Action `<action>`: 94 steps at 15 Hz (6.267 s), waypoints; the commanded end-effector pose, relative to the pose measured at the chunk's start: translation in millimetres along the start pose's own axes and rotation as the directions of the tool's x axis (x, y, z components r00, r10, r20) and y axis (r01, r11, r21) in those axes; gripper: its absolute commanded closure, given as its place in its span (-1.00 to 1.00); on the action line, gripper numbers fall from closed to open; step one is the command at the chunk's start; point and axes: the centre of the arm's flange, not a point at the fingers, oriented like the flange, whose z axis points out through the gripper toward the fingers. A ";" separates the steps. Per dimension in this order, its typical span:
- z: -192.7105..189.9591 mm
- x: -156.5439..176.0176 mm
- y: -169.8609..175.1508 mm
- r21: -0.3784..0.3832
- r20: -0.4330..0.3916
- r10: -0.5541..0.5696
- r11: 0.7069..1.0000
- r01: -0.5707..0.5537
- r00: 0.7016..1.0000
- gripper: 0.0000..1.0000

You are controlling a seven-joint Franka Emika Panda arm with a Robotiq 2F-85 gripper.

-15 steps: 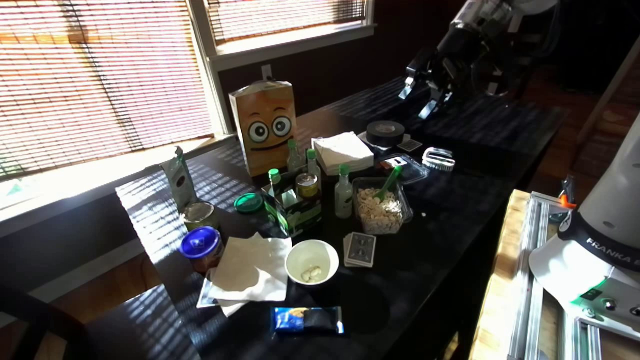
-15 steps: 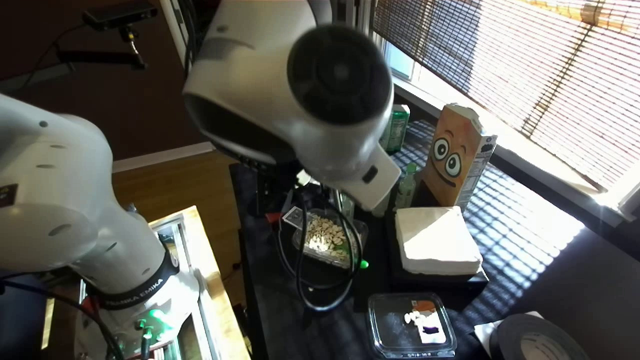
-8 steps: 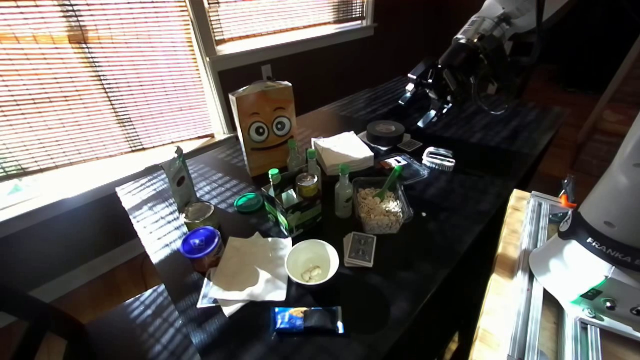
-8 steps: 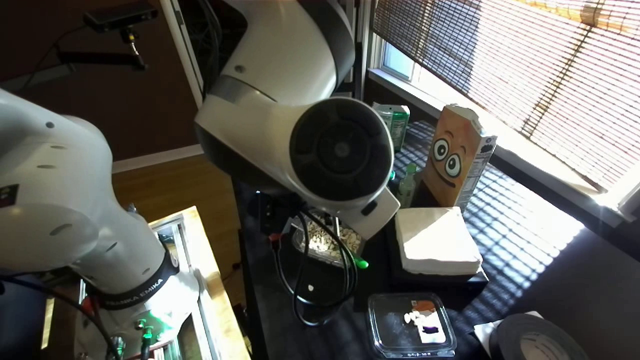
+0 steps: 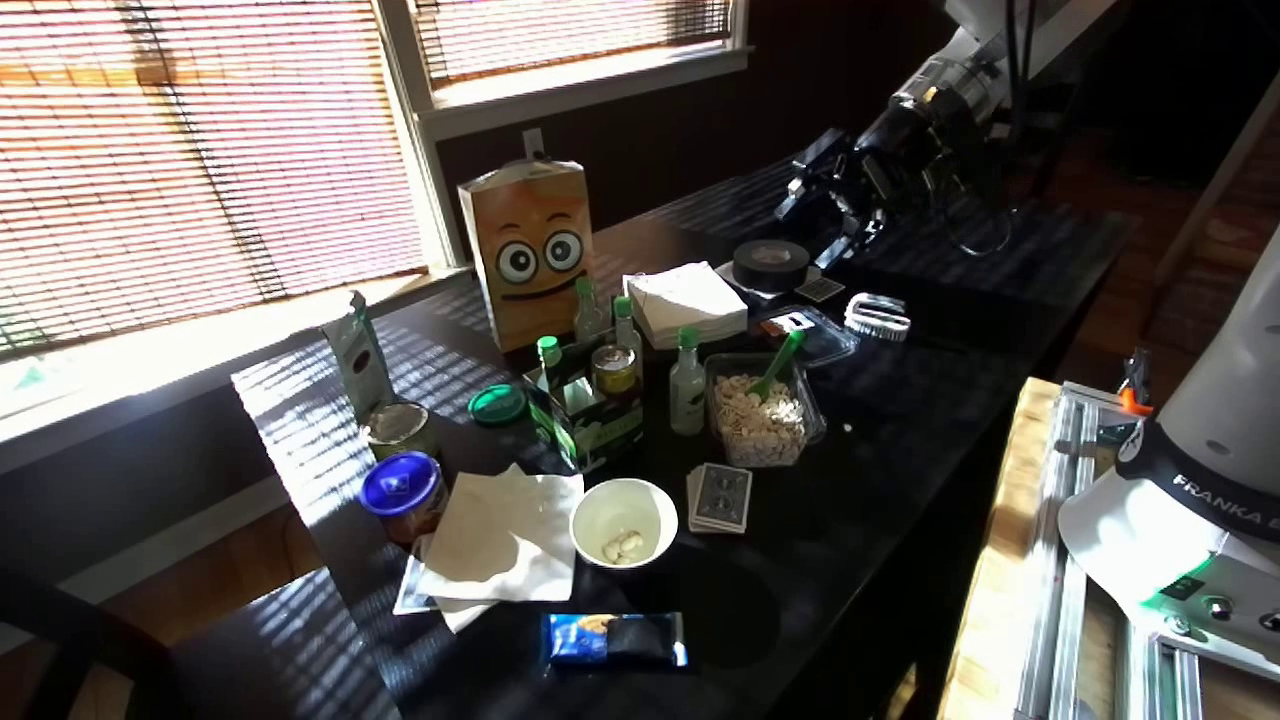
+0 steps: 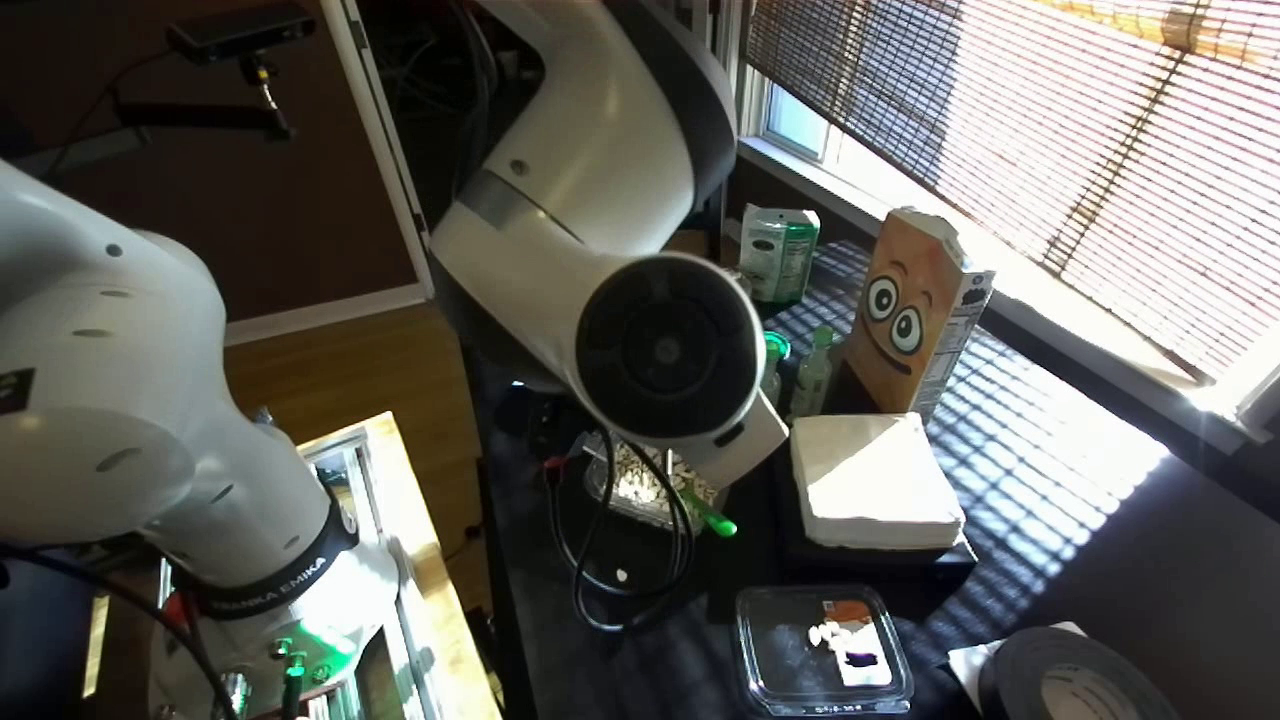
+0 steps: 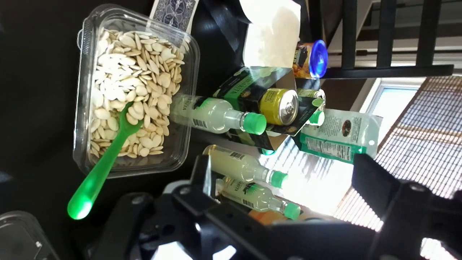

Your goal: Use the green spoon to put some of the contents of the clear lunchbox into the white bowl

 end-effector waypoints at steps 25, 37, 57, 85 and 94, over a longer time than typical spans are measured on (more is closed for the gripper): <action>49.7 50.6 186.9 0.270 0.025 -0.124 0.956 0.112 0.992 -1.00; 54.3 63.9 206.0 0.333 -0.007 -0.054 0.941 0.054 0.998 -1.00; 90.3 81.3 217.0 0.287 -0.002 -0.195 0.939 0.188 0.981 0.15; 71.0 48.1 178.5 0.140 -0.044 -0.480 0.865 0.481 0.876 0.95; 117.9 71.7 194.2 0.147 0.104 -0.148 0.980 0.131 0.984 0.95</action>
